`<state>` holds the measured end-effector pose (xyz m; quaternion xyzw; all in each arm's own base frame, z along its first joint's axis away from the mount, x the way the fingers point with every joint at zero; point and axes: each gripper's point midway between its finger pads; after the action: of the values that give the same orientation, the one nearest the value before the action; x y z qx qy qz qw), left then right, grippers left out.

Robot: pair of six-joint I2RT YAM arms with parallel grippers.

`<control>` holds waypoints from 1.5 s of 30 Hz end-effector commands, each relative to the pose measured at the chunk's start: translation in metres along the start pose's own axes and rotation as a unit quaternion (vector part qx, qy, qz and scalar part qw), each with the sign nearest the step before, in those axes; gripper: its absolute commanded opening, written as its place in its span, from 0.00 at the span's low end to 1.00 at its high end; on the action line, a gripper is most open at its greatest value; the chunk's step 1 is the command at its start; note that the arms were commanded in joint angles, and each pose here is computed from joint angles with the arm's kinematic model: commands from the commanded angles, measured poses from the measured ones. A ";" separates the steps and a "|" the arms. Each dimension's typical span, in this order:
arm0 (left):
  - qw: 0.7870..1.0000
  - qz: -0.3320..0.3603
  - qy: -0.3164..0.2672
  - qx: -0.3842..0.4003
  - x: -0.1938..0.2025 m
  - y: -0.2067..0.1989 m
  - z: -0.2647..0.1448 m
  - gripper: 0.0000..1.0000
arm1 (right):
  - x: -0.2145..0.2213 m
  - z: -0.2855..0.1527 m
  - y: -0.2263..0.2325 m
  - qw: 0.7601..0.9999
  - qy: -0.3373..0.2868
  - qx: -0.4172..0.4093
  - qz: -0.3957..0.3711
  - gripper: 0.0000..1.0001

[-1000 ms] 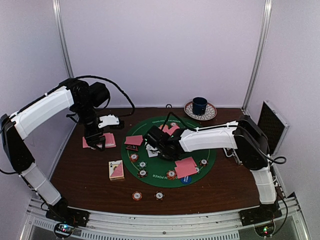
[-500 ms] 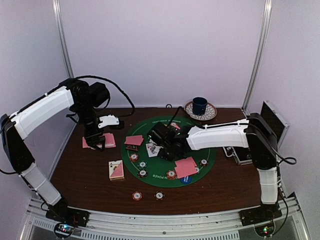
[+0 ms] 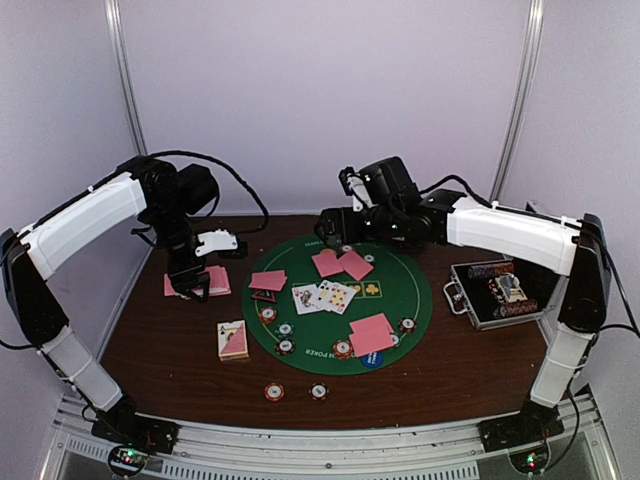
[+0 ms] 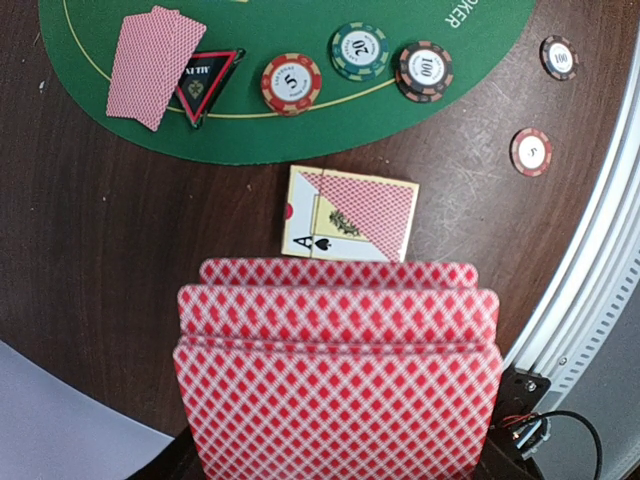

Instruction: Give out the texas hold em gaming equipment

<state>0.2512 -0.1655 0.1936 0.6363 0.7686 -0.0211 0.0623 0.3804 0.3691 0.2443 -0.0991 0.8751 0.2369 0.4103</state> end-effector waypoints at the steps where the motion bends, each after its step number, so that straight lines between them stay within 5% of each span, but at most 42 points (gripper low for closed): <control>1: 1.000 -0.005 -0.015 -0.010 -0.001 0.000 -0.011 0.00 | 0.026 -0.001 0.076 0.959 0.103 -0.213 0.156 1.00; 6: 1.000 -0.006 -0.019 -0.012 -0.003 0.002 -0.013 0.00 | 0.047 0.013 0.113 0.902 0.176 -0.301 0.254 0.99; 13: 1.000 -0.007 -0.020 -0.017 -0.004 0.004 -0.013 0.00 | 0.072 0.014 0.154 0.869 0.231 -0.351 0.263 0.97; 45: 0.999 -0.008 -0.028 -0.018 -0.010 0.008 -0.013 0.00 | 0.097 0.037 0.230 0.787 0.288 -0.450 0.308 0.93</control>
<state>0.2565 -0.1667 0.1978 0.6273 0.7750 -0.0203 0.0743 0.2571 0.5770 0.2078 -0.0600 0.7581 0.6478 -0.0453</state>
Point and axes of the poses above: each gripper's point midway between its finger pads, its own z axis out along the fingers, its own y axis along the line the jaws close on, x = y × z, and after that the axes turned 10 degrees about z, right-handed
